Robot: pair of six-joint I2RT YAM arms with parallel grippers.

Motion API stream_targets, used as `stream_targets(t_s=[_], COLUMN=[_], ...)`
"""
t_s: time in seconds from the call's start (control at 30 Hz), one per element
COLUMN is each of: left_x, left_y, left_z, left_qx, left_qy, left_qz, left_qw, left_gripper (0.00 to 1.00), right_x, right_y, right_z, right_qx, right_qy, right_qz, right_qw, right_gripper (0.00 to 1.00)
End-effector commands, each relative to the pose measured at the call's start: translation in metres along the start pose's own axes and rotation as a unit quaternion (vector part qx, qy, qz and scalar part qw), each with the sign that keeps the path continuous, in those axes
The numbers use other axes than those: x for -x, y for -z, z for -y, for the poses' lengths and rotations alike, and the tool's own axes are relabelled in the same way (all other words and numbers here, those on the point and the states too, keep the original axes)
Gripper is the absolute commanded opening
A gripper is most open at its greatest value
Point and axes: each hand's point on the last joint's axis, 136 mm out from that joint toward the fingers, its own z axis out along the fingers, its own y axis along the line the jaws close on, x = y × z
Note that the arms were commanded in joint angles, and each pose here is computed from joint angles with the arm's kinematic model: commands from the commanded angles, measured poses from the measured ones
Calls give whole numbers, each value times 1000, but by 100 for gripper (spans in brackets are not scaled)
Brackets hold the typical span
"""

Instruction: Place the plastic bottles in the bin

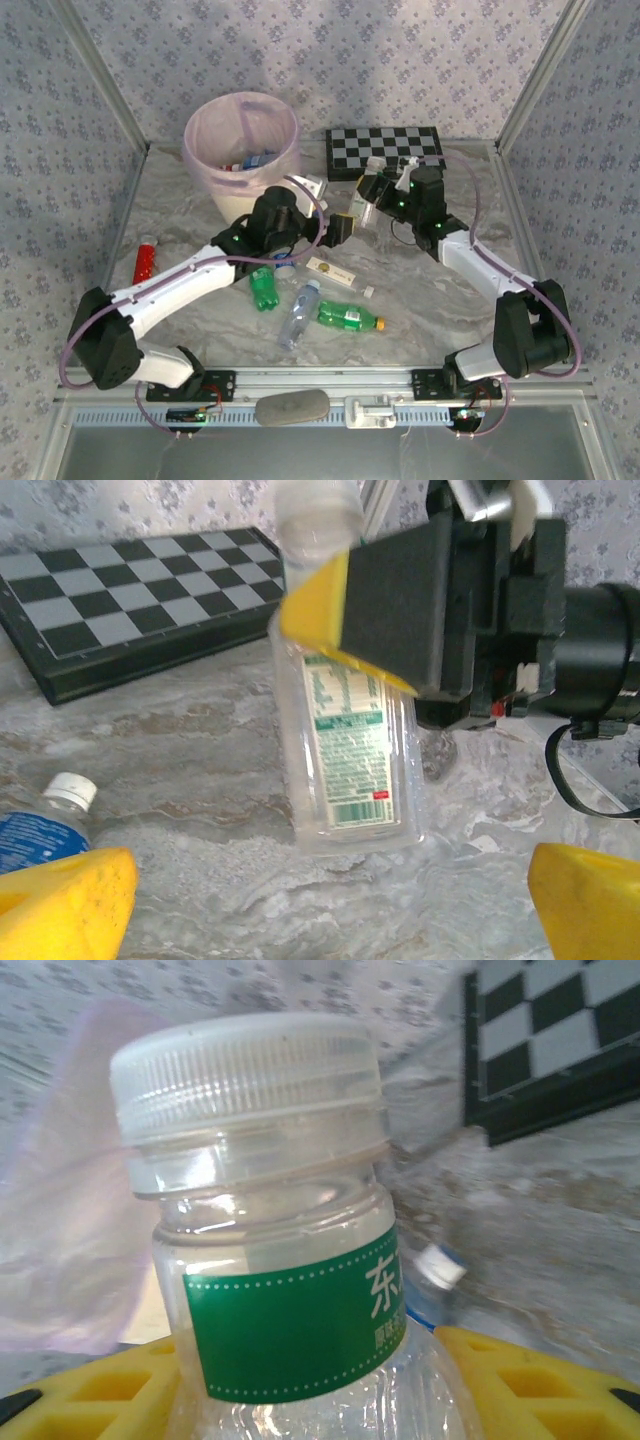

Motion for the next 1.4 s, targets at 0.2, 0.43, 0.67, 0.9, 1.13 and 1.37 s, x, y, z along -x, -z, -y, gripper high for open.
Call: stream_targets(t_s=[0.2,0.43,0.67,0.9,1.13,1.37], left_x=[19,24,26,30,33,31], left_y=[-14,-24,-25,-19,-11,-5], left_z=[14,4,-2,-1,-1,-10], left_qx=[-24,-7,-2,-6,-2,15], left_qy=[22,38,43,46,41,40], left_qz=[14,24,28,38,48,45], left_qw=[999,999,999,998,998,998], left_gripper=[100,95,74,61,57,57], right_x=[15,2,-4,-8,-5,19], right_y=[12,16,24,23,18,35], right_z=[-84,-108,-115,-117,-105,-92], right_qx=[153,186,191,189,170,163], right_qy=[18,29,39,43,23,6], right_qz=[43,28,32,29,34,68], right_qw=[987,982,980,981,985,984], right_gripper=[46,45,45,51,86,89])
